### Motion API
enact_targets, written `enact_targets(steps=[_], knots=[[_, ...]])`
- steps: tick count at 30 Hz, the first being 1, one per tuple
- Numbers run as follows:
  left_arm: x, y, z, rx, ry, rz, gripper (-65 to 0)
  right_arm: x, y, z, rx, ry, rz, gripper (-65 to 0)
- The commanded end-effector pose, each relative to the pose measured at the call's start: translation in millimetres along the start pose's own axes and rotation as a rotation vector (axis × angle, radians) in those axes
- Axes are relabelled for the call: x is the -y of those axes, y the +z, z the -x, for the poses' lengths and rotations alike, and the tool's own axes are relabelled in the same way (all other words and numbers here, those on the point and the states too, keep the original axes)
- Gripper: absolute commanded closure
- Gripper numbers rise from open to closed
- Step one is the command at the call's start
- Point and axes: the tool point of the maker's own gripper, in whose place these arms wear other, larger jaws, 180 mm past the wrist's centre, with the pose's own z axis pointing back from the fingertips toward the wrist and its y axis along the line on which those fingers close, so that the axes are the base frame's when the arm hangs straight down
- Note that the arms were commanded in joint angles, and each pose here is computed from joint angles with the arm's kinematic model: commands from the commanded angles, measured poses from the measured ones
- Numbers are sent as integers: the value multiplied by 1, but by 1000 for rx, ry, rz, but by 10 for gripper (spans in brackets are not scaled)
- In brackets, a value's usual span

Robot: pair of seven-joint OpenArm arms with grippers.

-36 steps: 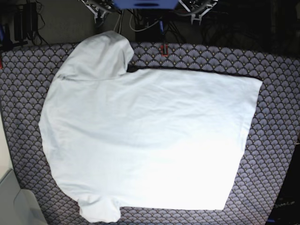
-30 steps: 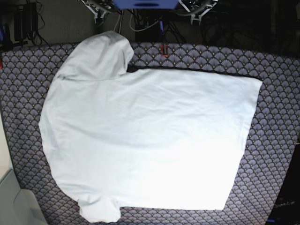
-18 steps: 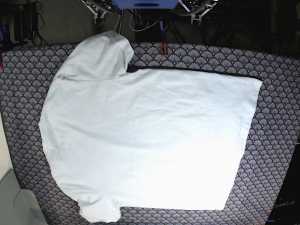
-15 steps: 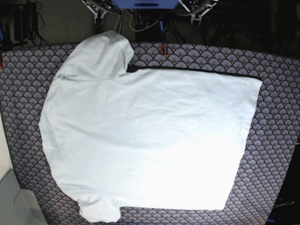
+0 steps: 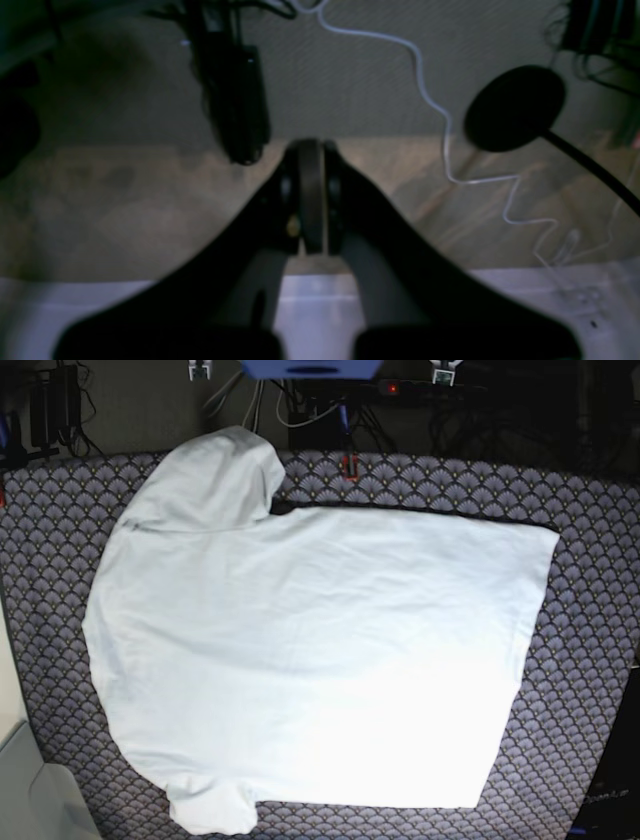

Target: Fold the T-shirt properly

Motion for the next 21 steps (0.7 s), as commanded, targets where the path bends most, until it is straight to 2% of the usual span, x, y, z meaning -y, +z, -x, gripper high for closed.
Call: enact_targets(steps=[1,7,12,14,17,21], knots=[[3,3,-7,36,-1,6,-3,2,5,-3,37,3,2,0],[9,25,-10,115,-7,21,-3,22,42,-12,169,32,29,0],[3,67,-36,264,-1,28,-3,29,94,-42,333,60,37,0],[-14,92,-52,333,49,20,-3,35,119,-57,404,87,42,0],[-35,120,-73,365,128,17,-3,33,152,-77,492,108,37,0],[-62,156,-104,431,161,-5,-3,41,193,-105,602,130,57,0]])
